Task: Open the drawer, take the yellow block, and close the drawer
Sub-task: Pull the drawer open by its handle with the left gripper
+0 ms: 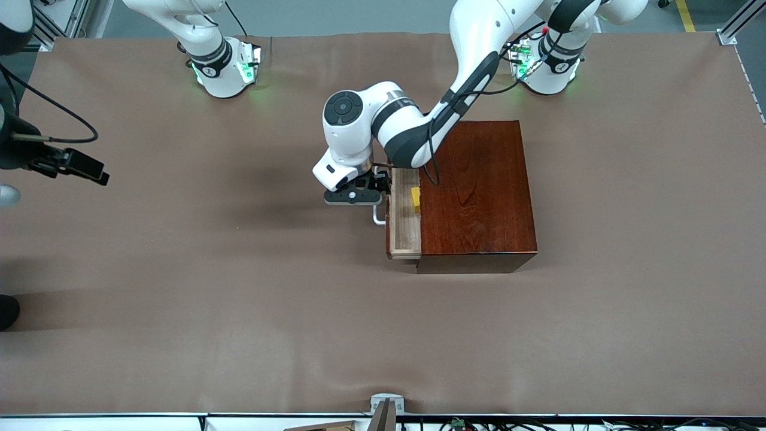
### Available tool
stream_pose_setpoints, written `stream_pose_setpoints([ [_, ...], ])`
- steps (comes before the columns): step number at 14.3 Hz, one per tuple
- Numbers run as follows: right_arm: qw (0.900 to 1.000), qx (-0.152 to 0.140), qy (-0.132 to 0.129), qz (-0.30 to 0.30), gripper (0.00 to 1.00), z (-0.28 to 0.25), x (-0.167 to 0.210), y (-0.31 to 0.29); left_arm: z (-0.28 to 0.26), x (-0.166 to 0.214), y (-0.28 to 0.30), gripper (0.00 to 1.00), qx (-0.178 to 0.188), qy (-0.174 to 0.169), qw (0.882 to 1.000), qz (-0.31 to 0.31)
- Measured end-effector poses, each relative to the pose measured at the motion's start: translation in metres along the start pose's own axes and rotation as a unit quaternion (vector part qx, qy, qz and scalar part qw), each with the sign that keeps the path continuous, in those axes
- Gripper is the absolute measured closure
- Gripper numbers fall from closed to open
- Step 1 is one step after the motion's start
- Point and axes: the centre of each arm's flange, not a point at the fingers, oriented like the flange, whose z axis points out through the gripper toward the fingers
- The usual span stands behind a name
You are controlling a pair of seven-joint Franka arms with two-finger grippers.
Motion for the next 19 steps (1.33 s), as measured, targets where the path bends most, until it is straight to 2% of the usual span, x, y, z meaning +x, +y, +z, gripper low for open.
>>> stream_pose_setpoints([
  [5,1.0,-0.001,-0.005,-0.003,0.0,0.009,0.005,-0.005,-0.003,-0.001,0.004,0.0,-0.01,0.002,1.0,0.001],
  [12,1.0,-0.001,-0.011,-0.006,0.0,0.018,0.01,-0.008,-0.012,-0.001,0.015,0.0,-0.063,0.004,0.998,-0.012],
  [19,1.0,0.003,0.003,-0.006,0.0,0.019,0.016,-0.01,-0.017,0.0,0.022,0.0,-0.098,0.007,0.995,-0.022],
])
